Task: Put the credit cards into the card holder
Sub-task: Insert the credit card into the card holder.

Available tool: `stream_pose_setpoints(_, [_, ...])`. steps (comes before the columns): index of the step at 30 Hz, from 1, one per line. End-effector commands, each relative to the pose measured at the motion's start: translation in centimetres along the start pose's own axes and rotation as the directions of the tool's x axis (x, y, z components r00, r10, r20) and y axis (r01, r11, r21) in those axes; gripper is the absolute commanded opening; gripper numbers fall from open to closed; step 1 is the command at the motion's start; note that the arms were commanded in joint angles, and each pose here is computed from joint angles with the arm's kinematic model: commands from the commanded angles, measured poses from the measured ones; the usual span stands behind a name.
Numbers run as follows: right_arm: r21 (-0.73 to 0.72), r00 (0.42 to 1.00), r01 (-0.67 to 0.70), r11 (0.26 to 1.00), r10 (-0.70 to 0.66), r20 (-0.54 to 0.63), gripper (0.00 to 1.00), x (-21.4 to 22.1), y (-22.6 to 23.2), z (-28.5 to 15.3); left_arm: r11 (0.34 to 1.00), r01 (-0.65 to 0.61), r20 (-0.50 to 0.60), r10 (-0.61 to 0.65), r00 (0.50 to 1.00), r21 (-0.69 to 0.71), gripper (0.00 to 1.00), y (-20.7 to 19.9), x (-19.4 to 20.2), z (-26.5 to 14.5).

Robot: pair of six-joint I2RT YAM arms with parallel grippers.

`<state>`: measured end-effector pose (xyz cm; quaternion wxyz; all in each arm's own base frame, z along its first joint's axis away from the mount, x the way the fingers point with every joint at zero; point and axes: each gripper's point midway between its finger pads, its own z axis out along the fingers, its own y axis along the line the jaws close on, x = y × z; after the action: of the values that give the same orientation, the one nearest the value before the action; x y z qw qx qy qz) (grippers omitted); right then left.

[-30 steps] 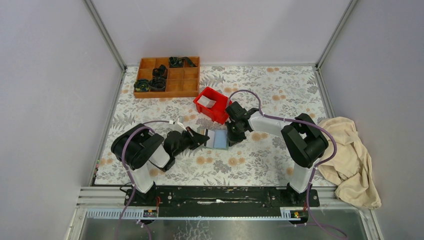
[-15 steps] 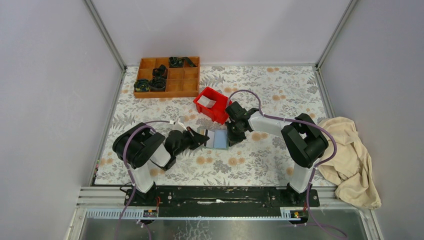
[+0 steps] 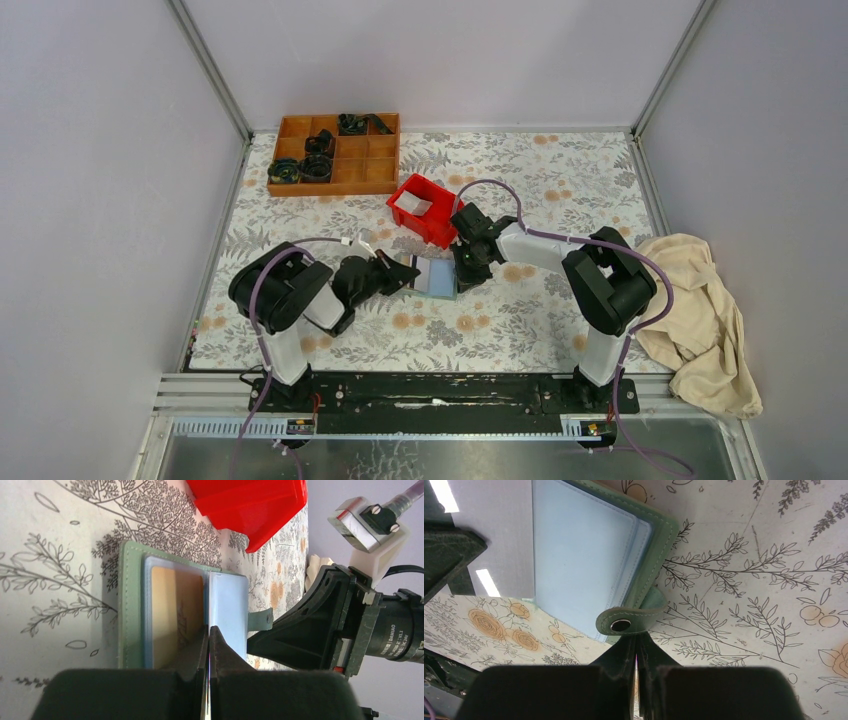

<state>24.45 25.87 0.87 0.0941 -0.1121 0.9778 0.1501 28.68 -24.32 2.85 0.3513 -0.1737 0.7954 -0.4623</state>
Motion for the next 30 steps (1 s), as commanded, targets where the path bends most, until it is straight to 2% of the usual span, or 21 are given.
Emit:
stream_pose_setpoints(1, [0.121, 0.998, 0.037, 0.992, -0.031, -0.051, 0.06, 1.4, -2.7, 1.3, 0.999, -0.033, 0.001, 0.033, 0.999, 0.008, 0.00, -0.1, -0.4, 0.9])
stream_pose_setpoints(11, [0.125, 0.998, 0.039, 0.991, -0.033, -0.053, 0.06, 1.5, -2.8, 1.5, 1.000, -0.029, -0.036, 0.029, 0.999, 0.004, 0.00, 0.4, 0.5, 1.3])
stream_pose_setpoints(30, [0.121, 0.998, 0.031, 0.992, -0.024, -0.061, 0.06, 1.5, -2.7, 1.9, 0.999, 0.032, -0.030, -0.032, 0.999, -0.012, 0.00, 0.7, 2.6, -0.1])
